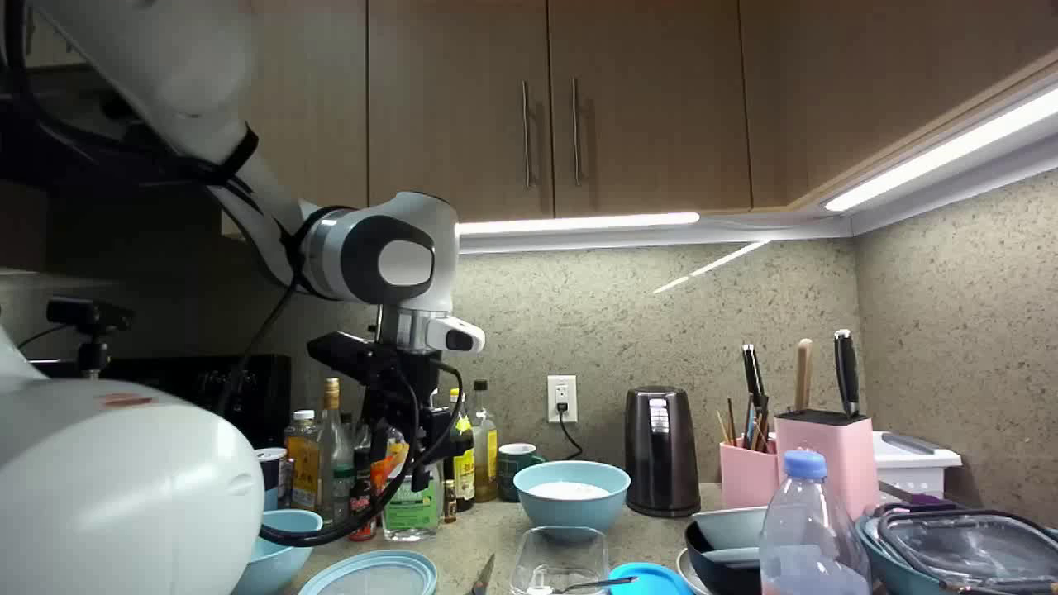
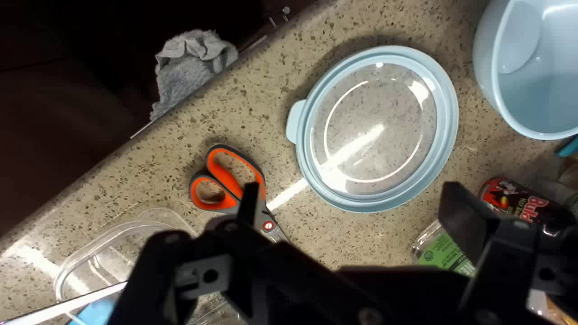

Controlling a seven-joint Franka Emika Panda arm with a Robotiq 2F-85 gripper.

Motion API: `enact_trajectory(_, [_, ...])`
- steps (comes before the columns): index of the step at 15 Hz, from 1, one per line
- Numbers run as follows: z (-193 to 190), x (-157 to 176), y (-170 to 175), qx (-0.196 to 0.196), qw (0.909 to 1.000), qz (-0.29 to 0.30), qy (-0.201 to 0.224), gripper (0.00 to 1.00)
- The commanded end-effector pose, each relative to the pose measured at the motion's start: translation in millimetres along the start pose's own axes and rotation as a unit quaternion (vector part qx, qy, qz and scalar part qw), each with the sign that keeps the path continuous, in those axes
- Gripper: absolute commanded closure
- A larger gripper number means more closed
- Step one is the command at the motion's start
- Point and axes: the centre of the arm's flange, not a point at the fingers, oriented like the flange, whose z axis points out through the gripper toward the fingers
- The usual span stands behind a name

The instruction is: Open the right cabinet door

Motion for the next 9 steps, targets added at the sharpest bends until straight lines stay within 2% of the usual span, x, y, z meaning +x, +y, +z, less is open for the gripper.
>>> enact_trajectory(1, [0.0,0.0,0.0,0.000,1.0000,0.000,0.000,0.00])
enact_trajectory(9, [-8.4,-0.2,2.3,0.000,1.0000,0.002,0.009,0.00])
